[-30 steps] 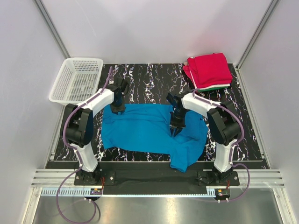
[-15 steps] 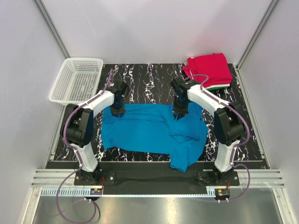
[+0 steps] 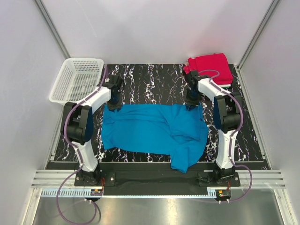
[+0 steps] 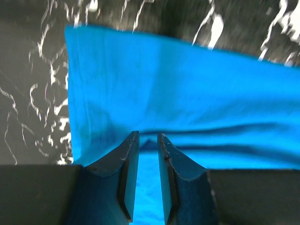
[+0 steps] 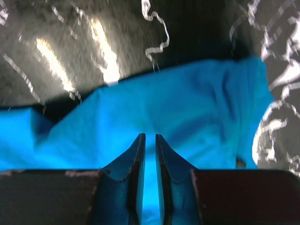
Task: Fold and stack the t-shirts
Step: Fold the tshirt
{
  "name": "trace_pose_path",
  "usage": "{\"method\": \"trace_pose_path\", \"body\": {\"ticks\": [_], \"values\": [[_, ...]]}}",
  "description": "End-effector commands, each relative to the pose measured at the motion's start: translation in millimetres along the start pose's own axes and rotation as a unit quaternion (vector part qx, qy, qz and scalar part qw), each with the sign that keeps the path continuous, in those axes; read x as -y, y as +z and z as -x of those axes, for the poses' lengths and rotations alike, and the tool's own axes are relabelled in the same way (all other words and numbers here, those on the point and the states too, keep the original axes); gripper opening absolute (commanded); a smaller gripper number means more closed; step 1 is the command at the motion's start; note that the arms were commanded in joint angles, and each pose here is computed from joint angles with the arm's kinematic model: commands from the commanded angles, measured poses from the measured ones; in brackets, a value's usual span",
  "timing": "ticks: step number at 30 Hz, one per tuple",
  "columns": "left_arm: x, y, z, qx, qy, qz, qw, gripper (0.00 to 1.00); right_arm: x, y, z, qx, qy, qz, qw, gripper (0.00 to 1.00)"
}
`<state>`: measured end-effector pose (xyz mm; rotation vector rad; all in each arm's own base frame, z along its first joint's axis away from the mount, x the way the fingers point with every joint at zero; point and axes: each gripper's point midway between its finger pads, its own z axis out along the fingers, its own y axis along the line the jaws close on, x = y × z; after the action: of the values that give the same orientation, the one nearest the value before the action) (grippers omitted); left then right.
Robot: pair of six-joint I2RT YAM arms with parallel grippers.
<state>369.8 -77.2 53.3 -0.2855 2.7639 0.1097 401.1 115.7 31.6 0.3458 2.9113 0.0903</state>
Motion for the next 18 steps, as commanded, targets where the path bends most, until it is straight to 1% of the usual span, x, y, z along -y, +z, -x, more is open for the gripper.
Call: {"method": "trace_pose_path", "body": {"ticks": [1,6,7,8,9,10,11,13,18], "values": [[7,7,25,0.028,-0.003,0.008,1.000,0.27,-12,2,22,0.023,-0.023,0.018,0.999,0.21],[5,16,36,0.031,-0.007,0.024,0.999,0.27,-6,13,27,0.022,-0.028,0.005,0.999,0.20],[3,22,34,0.024,-0.007,0.030,0.999,0.26,-6,14,28,0.022,-0.027,0.002,0.999,0.15],[4,23,37,0.025,-0.006,0.034,0.999,0.22,-4,16,28,0.022,-0.025,-0.002,0.999,0.12],[3,26,38,0.022,-0.005,0.039,0.999,0.14,2,19,28,0.018,-0.023,-0.012,1.000,0.09],[0,33,31,0.004,-0.002,0.052,0.999,0.03,5,21,27,0.016,-0.021,-0.017,1.000,0.06],[-2,33,37,0.009,-0.004,0.064,0.998,0.00,9,21,28,0.016,-0.018,-0.022,0.999,0.00],[-6,37,34,-0.003,-0.004,0.081,0.997,0.00,22,22,27,0.013,-0.009,-0.041,0.999,0.00],[-9,40,38,0.002,-0.008,0.095,0.995,0.00,42,20,28,0.012,0.002,-0.056,0.998,0.00]]}}
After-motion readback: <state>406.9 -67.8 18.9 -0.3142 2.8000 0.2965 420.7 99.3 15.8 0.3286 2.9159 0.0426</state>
